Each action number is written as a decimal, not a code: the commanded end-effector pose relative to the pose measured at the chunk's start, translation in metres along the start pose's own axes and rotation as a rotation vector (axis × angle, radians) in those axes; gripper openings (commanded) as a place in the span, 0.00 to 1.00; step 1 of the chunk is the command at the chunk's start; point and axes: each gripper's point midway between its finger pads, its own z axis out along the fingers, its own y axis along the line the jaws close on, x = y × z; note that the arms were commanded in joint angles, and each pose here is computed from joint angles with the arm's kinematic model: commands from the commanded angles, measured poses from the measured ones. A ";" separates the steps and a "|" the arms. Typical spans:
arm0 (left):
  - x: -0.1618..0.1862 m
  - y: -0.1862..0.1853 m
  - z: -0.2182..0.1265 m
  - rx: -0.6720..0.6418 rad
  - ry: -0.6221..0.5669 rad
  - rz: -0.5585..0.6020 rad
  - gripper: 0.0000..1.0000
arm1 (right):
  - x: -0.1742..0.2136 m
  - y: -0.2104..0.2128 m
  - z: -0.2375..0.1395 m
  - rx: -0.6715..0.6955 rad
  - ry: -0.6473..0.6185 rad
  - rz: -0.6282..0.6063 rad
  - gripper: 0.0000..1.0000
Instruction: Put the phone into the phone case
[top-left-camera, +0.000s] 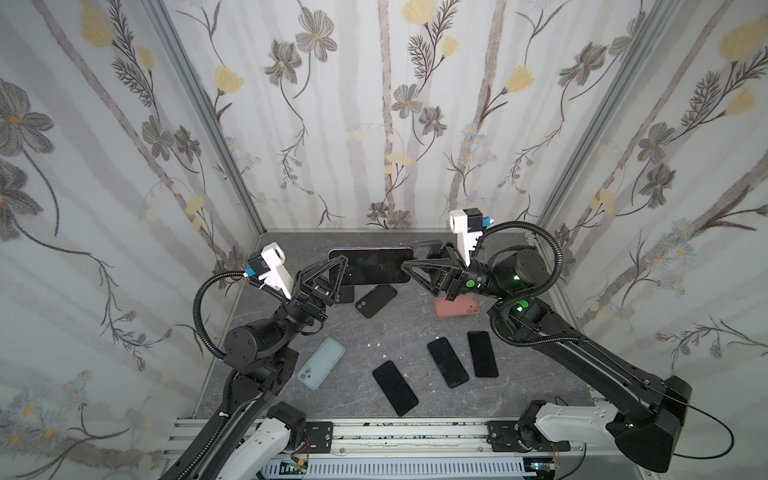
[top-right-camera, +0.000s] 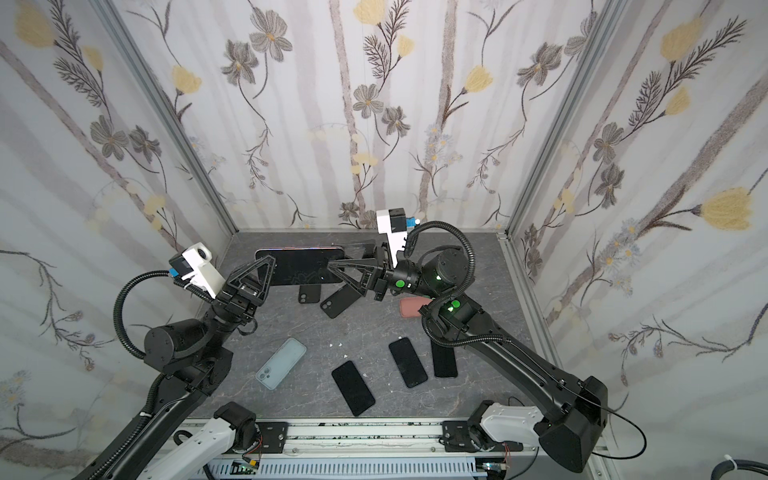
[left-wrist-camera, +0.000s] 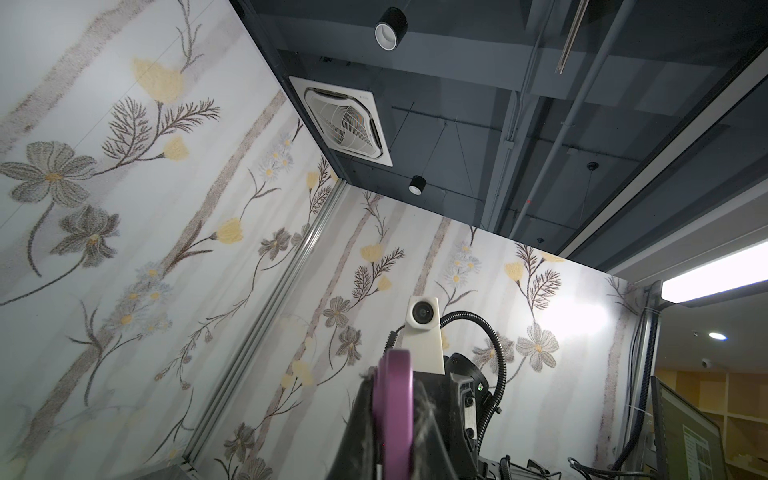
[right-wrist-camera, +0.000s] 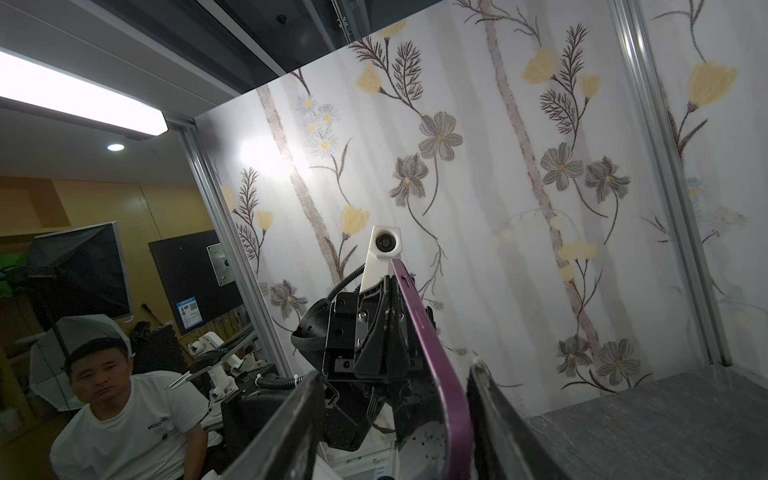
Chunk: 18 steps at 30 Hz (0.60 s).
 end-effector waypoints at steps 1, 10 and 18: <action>-0.018 -0.020 -0.003 0.057 -0.069 0.034 0.00 | -0.002 0.009 0.005 -0.051 0.008 -0.034 0.48; -0.025 -0.021 -0.008 0.027 -0.100 0.056 0.00 | 0.004 0.009 0.013 -0.072 0.036 -0.024 0.30; -0.023 -0.019 -0.006 0.022 -0.085 0.051 0.00 | 0.012 0.017 0.025 -0.098 0.077 -0.006 0.18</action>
